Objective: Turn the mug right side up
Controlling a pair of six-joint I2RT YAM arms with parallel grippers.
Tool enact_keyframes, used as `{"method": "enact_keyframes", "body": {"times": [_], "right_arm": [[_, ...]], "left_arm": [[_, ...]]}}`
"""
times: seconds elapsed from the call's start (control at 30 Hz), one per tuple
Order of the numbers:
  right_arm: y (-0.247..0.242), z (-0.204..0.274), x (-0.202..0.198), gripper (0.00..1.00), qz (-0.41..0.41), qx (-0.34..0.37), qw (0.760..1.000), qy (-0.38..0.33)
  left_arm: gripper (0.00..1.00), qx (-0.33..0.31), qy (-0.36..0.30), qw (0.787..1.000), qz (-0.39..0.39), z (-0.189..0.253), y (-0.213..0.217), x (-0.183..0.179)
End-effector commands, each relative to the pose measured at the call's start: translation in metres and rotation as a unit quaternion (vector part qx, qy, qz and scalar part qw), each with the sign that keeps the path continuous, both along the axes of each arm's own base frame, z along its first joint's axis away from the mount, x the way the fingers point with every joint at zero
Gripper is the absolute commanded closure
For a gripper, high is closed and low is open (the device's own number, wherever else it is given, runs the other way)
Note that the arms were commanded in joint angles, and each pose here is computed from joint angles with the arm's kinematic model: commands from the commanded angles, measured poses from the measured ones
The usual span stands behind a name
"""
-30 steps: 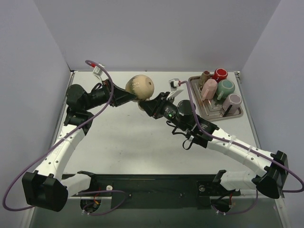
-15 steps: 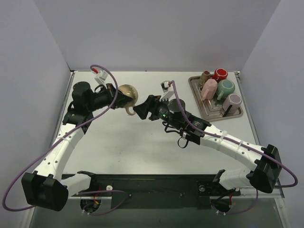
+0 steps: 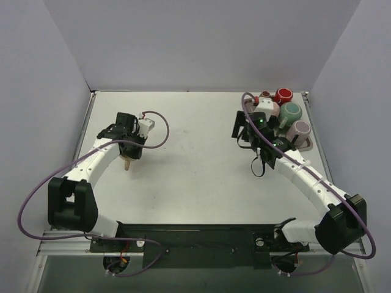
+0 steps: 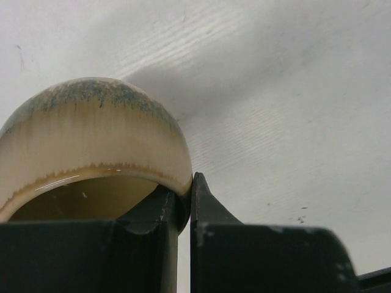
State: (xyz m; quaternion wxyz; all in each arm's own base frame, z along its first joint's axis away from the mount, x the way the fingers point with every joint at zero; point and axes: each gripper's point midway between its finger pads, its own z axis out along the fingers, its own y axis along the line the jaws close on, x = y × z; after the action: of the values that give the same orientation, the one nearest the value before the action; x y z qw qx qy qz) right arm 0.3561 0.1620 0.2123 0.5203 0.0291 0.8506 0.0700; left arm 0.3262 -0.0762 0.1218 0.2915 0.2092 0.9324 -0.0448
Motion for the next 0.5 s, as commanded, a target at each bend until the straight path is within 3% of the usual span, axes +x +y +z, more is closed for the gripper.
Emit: {"method": "enact_keyframes", "body": {"times": [0.0, 0.17, 0.3, 0.47], "right_arm": [[-0.136, -0.018, 0.012, 0.18, -0.171, -0.128, 0.975, 0.055], [-0.199, -0.039, 0.036, 0.2, -0.224, -0.122, 0.964, 0.081], [-0.23, -0.073, 0.049, 0.28, -0.244, -0.121, 0.952, 0.14], [-0.26, -0.1, 0.057, 0.37, -0.285, -0.093, 0.94, 0.162]], "left_arm": [[1.0, 0.102, -0.016, 0.994, -0.028, 0.011, 0.04, 0.033], [1.0, 0.08, 0.012, 0.996, -0.029, -0.005, 0.047, 0.054], [1.0, 0.07, 0.016, 0.997, -0.018, -0.013, 0.061, 0.064], [1.0, 0.001, 0.007, 1.0, -0.009, -0.012, 0.074, 0.071]]}}
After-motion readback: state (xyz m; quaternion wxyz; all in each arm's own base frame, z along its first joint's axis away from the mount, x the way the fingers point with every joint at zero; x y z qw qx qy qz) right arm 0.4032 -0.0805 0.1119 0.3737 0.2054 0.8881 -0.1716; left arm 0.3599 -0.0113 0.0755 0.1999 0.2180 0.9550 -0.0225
